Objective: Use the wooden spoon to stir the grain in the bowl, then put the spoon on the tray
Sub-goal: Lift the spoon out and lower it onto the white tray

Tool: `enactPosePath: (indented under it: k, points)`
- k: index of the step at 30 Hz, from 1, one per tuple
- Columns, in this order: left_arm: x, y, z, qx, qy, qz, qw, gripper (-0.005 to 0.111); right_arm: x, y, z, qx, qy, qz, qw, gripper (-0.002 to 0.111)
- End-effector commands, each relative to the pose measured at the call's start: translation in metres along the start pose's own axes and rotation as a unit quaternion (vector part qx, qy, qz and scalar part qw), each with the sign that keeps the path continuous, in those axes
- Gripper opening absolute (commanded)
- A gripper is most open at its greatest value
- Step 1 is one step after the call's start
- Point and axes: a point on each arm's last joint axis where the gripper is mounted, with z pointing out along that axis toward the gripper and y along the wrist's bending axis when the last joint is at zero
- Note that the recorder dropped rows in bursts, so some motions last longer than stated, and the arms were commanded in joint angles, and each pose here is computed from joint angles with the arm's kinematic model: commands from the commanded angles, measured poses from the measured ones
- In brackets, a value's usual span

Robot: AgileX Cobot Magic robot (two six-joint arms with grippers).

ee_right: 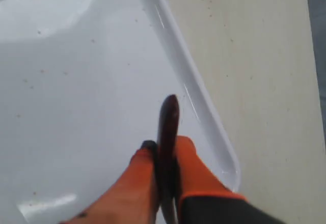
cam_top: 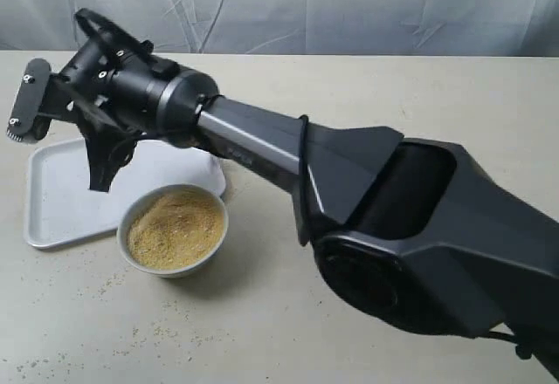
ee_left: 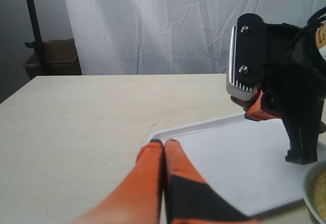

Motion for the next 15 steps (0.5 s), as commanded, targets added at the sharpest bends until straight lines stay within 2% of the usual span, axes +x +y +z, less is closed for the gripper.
enactPosePath:
  k: [1,5,6,7,9,10,15]
  points:
    - [0.001,0.000,0.000,0.000,-0.003,0.000,1.000,0.000,-0.010,0.012,0.006,0.013,-0.020,-0.024,0.999,-0.001]
    - [0.001,0.000,0.000,0.000,-0.003,0.000,1.000,0.000,-0.008,0.026,0.024,0.009,-0.018,-0.004,1.000,-0.001]
    - [0.001,0.000,0.000,0.000,-0.003,0.000,1.000,0.000,-0.008,0.026,0.025,0.011,-0.019,0.009,1.000,0.006]
    - [0.001,0.000,0.000,0.000,-0.003,0.000,1.000,0.000,-0.008,0.026,0.025,0.012,-0.019,0.009,1.000,0.017]
    - [0.001,0.000,0.000,0.000,-0.003,0.000,1.000,0.000,-0.010,0.026,0.024,0.014,-0.025,0.028,0.999,0.049]
    - [0.001,0.000,0.000,0.000,-0.003,0.000,1.000,0.000,-0.011,0.023,0.022,0.019,-0.025,0.062,0.998,0.063]
    - [0.001,0.000,0.000,0.000,-0.003,0.000,1.000,0.000,-0.011,0.004,-0.007,0.033,0.012,0.164,0.986,0.063]
